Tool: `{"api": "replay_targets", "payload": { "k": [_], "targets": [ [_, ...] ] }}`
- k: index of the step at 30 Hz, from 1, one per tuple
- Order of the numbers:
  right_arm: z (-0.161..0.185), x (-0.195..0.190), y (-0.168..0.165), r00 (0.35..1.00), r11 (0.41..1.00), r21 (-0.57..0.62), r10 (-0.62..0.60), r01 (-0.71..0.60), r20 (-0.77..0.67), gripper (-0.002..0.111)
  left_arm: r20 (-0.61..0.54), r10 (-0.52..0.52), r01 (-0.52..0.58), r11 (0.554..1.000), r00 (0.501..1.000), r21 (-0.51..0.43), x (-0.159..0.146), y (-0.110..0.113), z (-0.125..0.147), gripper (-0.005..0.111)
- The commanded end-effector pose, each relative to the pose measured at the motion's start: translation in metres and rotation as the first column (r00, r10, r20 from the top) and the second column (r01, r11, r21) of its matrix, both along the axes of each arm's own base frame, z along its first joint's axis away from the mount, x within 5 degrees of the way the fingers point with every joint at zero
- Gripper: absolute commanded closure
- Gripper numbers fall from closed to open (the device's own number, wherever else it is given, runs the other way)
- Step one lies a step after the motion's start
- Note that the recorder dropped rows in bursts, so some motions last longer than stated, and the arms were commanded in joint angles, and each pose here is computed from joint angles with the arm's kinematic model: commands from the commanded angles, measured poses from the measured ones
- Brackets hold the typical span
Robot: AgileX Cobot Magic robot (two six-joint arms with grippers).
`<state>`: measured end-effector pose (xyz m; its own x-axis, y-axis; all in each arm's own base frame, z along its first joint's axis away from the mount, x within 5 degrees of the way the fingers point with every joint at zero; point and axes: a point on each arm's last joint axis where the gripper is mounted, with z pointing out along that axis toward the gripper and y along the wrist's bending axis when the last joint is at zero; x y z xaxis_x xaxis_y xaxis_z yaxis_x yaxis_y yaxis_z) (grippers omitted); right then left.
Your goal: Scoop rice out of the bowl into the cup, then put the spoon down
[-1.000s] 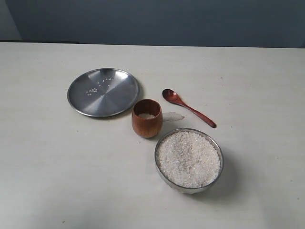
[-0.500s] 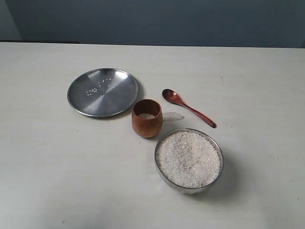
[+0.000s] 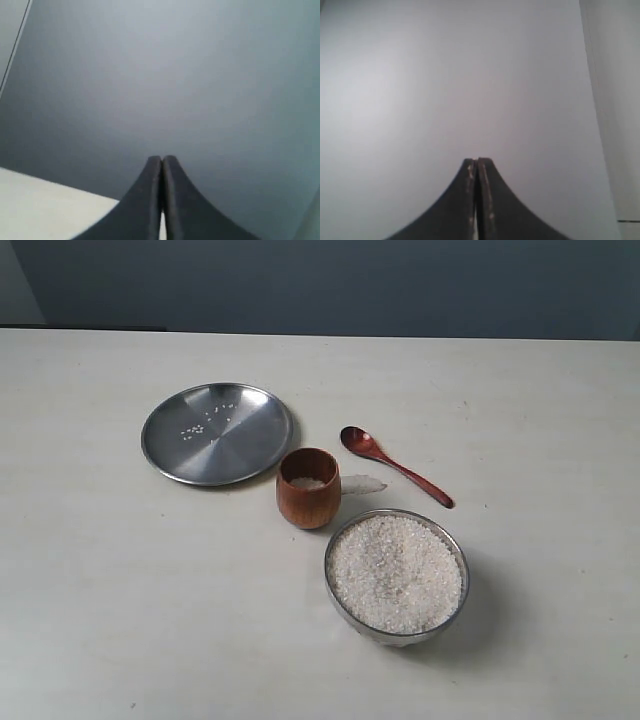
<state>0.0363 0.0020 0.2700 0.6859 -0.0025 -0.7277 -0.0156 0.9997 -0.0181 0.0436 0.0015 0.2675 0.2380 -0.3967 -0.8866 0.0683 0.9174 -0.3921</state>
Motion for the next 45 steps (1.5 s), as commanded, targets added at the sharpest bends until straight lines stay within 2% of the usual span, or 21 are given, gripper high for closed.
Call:
{"api": "replay_targets", "payload": {
  "k": [1,2,5,6,9,11,14,18,20,22,23,24,29,31,34,39,42,45],
  "targets": [
    [-0.005,0.008,0.002,0.973,0.969,0.190,0.186,-0.159,-0.134,0.108,0.082,0.003,-0.009,0.997,0.997,0.081,-0.020,-0.002,0.046,0.106],
    [0.001,0.009,0.005,0.962,0.970,0.176,0.202,-0.170,-0.186,0.108,0.092,0.003,-0.012,0.995,0.996,0.100,-0.026,-0.003,0.056,0.106],
    [0.031,0.001,0.011,0.952,0.976,0.093,0.211,-0.195,-0.220,0.108,-0.038,0.011,-0.004,0.983,0.999,0.185,-0.021,-0.004,0.076,0.106],
    [0.047,-0.005,0.011,0.955,0.978,0.088,0.205,-0.190,-0.215,0.109,-0.102,0.008,0.013,0.978,0.995,0.209,-0.014,-0.005,0.083,0.106],
    [0.078,-0.019,0.002,0.961,0.984,0.142,0.136,-0.104,-0.239,0.109,-0.232,-0.011,0.058,0.979,0.973,0.195,0.005,-0.006,0.095,0.106],
    [0.093,-0.026,-0.003,0.962,0.990,0.136,0.070,-0.034,-0.264,0.109,-0.322,-0.014,0.090,0.971,0.947,0.222,0.017,-0.006,0.102,0.106],
    [0.106,-0.024,-0.001,0.964,0.991,0.108,0.102,-0.077,-0.245,0.109,-0.470,-0.021,0.159,0.953,0.883,0.256,0.034,-0.008,0.105,0.106],
    [0.107,-0.007,-0.001,0.934,0.989,0.114,0.128,-0.094,-0.333,0.109,-0.552,-0.049,0.229,0.937,0.832,0.262,0.048,-0.010,0.105,0.106],
    [0.102,0.012,-0.004,0.871,0.995,0.087,0.078,-0.040,-0.486,0.109,-0.562,-0.072,0.256,0.932,0.824,0.257,0.053,-0.013,0.105,0.106],
    [0.095,0.032,-0.003,0.764,1.000,-0.006,0.006,-0.013,-0.645,0.109,-0.553,-0.071,0.252,0.932,0.830,0.259,0.054,-0.012,0.106,0.106],
    [0.092,0.045,0.001,0.680,0.997,-0.059,-0.013,-0.045,-0.733,0.109,-0.541,-0.068,0.245,0.933,0.838,0.262,0.054,-0.012,0.107,0.106],
    [0.090,0.052,0.006,0.628,0.993,-0.088,-0.018,-0.079,-0.778,0.109,-0.535,-0.067,0.241,0.934,0.842,0.263,0.054,-0.012,0.108,0.106],
    [0.079,0.081,0.035,0.346,0.952,-0.105,0.001,-0.288,-0.938,0.109,-0.527,-0.086,0.246,0.939,0.846,0.241,0.054,-0.013,0.108,0.106],
    [0.074,0.093,0.046,0.223,0.938,-0.087,-0.010,-0.336,-0.975,0.109,-0.527,-0.100,0.252,0.941,0.844,0.225,0.054,-0.014,0.109,0.106],
    [0.066,0.112,0.060,0.076,0.923,-0.071,-0.045,-0.379,-0.996,0.109,-0.533,-0.103,0.256,0.941,0.840,0.221,0.054,-0.015,0.108,0.106],
    [0.049,0.139,0.079,-0.072,0.892,-0.056,-0.098,-0.449,-0.993,0.109,-0.536,-0.082,0.249,0.937,0.840,0.246,0.054,-0.013,0.108,0.106],
    [0.036,0.158,0.089,-0.110,0.882,-0.052,-0.117,-0.469,-0.987,0.109,-0.537,-0.077,0.247,0.936,0.840,0.251,0.054,-0.013,0.107,0.106],
    [0.023,0.175,0.097,-0.109,0.882,-0.052,-0.116,-0.468,-0.987,0.109,-0.537,-0.077,0.247,0.936,0.840,0.251,0.054,-0.013,0.107,0.106]
  ]
}}
